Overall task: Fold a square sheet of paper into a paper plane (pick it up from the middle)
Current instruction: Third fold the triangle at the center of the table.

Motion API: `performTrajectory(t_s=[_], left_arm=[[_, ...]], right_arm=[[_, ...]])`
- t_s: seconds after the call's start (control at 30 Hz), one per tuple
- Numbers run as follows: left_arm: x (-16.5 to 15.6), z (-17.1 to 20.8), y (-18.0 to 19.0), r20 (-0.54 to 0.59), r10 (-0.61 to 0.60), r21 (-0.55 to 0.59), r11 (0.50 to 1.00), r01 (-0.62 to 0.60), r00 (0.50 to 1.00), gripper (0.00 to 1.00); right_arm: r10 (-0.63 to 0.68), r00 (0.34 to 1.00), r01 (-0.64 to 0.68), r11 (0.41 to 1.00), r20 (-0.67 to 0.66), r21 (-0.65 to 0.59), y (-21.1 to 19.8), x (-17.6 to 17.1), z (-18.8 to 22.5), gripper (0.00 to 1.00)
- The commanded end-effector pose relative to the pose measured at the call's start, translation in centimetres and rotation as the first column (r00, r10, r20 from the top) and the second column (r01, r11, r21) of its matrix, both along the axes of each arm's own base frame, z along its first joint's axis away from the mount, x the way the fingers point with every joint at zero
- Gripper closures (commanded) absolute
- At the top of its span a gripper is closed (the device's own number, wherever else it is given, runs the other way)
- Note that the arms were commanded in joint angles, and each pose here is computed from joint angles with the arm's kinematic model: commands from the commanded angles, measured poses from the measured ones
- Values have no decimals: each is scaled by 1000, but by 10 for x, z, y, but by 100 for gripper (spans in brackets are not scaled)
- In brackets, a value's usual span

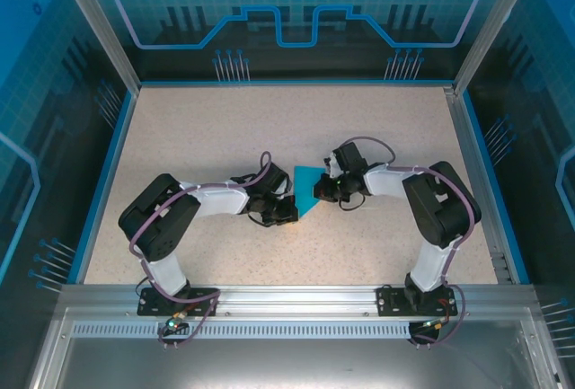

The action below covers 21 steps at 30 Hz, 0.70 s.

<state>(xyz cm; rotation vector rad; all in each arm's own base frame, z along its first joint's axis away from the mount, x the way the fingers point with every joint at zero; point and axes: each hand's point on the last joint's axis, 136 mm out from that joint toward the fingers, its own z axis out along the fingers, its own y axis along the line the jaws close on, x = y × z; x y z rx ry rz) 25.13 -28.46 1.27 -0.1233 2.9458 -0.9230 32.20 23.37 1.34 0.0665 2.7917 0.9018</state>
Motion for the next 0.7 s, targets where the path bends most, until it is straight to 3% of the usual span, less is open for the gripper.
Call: performTrajectory(t_s=[0.0,0.23,0.4,0.67], left_arm=[[-32,-35,33,-140,3,162,987,20,990,100],[-30,-34,32,-133,6,160,987,15,991,100],[-27,-32,31,-127,10,155,988,9,992,100],[-27,-32,30,-125,10,154,988,10,992,100]], right_arm=[[-37,999,38,997,12,-74,-21,13,-11,96],[-5,994,8,1000,112,-26,-14,19,26,96],[51,982,-48,999,184,-21,6,1,53,95],[130,986,-131,991,105,-1,35,-41,32,95]])
